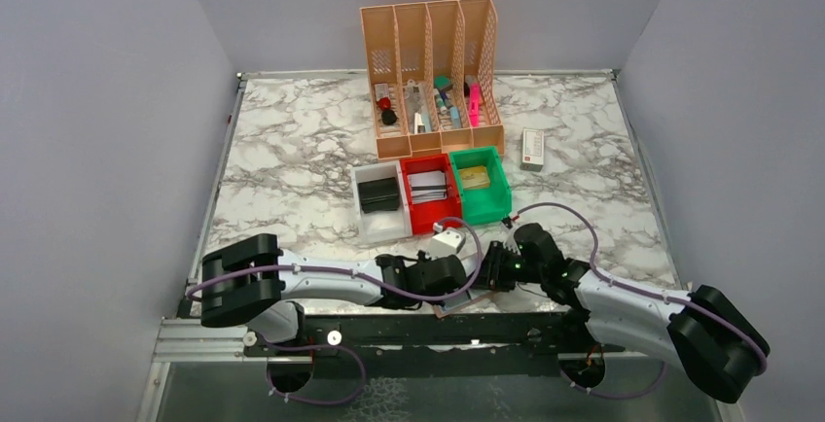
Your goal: Take the credit cards out of the card holder
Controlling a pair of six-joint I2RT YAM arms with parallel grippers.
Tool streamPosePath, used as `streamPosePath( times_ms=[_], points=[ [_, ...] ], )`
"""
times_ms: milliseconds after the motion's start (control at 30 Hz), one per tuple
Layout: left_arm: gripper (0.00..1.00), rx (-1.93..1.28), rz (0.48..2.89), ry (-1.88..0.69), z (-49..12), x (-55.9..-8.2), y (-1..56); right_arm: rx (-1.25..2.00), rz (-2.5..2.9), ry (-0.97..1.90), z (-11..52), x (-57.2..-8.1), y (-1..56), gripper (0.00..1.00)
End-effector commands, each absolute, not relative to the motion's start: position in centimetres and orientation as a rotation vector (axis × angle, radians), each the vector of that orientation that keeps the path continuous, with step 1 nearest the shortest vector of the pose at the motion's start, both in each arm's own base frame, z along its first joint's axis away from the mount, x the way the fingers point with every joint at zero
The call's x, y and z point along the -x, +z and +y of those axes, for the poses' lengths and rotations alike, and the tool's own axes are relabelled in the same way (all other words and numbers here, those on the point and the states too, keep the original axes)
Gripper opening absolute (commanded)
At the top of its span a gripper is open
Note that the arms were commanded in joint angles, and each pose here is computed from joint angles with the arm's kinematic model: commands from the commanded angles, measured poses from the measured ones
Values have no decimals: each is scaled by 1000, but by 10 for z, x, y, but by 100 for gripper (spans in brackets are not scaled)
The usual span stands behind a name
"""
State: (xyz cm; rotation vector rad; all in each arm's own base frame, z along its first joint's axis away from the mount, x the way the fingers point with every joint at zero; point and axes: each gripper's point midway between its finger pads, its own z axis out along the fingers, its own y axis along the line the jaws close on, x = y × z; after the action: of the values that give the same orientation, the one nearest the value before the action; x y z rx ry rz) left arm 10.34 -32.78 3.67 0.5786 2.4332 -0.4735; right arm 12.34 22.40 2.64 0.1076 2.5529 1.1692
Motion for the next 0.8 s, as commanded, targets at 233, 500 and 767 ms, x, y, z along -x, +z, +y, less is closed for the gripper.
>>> streamPosePath(
  times_ms=[233,500,767],
  points=[
    [21,-613,2473,-459,-315,-93,27,22,2571,1266,238,-117,28,21],
    [8,-625,2506,-410,-312,-90,10,-20,2539,1261,236,-121,32,1],
    [0,-634,2543,-340,-298,-87,-8,-46,2499,1184,227,-129,39,1]
  ],
)
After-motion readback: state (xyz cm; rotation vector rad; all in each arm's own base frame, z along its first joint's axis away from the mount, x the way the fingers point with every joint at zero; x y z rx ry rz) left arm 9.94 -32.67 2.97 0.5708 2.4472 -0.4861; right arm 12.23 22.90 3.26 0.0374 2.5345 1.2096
